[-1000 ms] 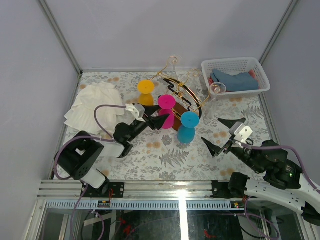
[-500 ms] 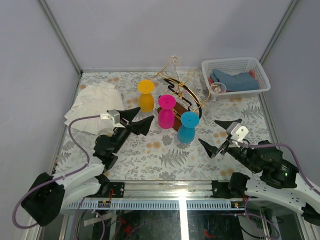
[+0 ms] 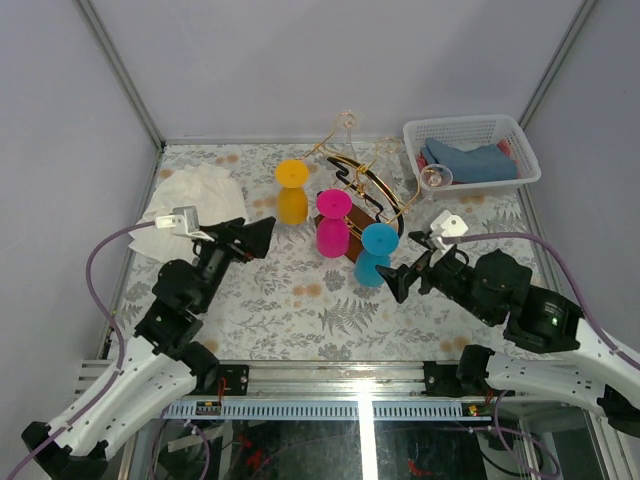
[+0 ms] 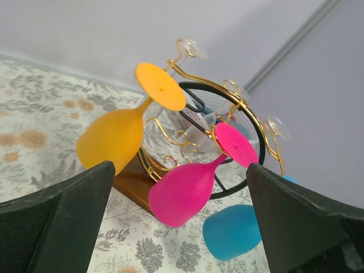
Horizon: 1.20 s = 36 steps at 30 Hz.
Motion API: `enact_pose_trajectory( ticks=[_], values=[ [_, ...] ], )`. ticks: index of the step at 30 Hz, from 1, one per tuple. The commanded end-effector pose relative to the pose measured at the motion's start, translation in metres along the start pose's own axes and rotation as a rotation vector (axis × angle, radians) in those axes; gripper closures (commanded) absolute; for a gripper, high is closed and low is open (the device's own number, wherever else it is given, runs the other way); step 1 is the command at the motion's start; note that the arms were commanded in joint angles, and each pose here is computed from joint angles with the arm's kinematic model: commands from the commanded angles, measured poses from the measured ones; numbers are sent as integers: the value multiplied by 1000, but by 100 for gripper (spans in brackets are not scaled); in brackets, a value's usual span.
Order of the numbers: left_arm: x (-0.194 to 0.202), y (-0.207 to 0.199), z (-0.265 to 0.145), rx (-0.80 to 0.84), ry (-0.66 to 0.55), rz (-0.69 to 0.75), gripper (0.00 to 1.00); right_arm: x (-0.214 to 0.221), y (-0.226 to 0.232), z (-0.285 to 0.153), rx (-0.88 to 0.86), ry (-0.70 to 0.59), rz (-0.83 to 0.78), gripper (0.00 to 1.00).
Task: Place the wine glass upside down on the wine glass rack
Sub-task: Reset both arms
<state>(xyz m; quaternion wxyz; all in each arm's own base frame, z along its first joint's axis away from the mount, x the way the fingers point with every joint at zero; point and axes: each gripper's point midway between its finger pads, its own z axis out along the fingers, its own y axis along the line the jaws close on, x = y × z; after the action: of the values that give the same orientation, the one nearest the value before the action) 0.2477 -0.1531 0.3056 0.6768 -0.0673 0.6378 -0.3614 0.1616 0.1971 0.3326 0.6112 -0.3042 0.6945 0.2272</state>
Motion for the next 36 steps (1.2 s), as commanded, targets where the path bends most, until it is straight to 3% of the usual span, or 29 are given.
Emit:
enact_pose_trajectory(
  ticks=[1,6,14,21,28,36],
  values=[
    [14,33,-12,-244,170,22,0,-23,16,16,-48,8,38,1],
    [20,33,-17,-282,286,72,0,-40,17,37,-110,21,90,1],
    [2,34,-32,-295,271,128,0,-83,-20,21,-132,-113,231,1],
    [-12,35,-47,-303,272,177,0,-89,-76,-38,208,-321,296,1],
    [-21,33,-59,-288,250,191,0,-72,-97,-116,400,-425,218,1],
    [-21,46,-67,-344,215,154,0,-12,-102,-130,472,-394,248,1]
  ],
)
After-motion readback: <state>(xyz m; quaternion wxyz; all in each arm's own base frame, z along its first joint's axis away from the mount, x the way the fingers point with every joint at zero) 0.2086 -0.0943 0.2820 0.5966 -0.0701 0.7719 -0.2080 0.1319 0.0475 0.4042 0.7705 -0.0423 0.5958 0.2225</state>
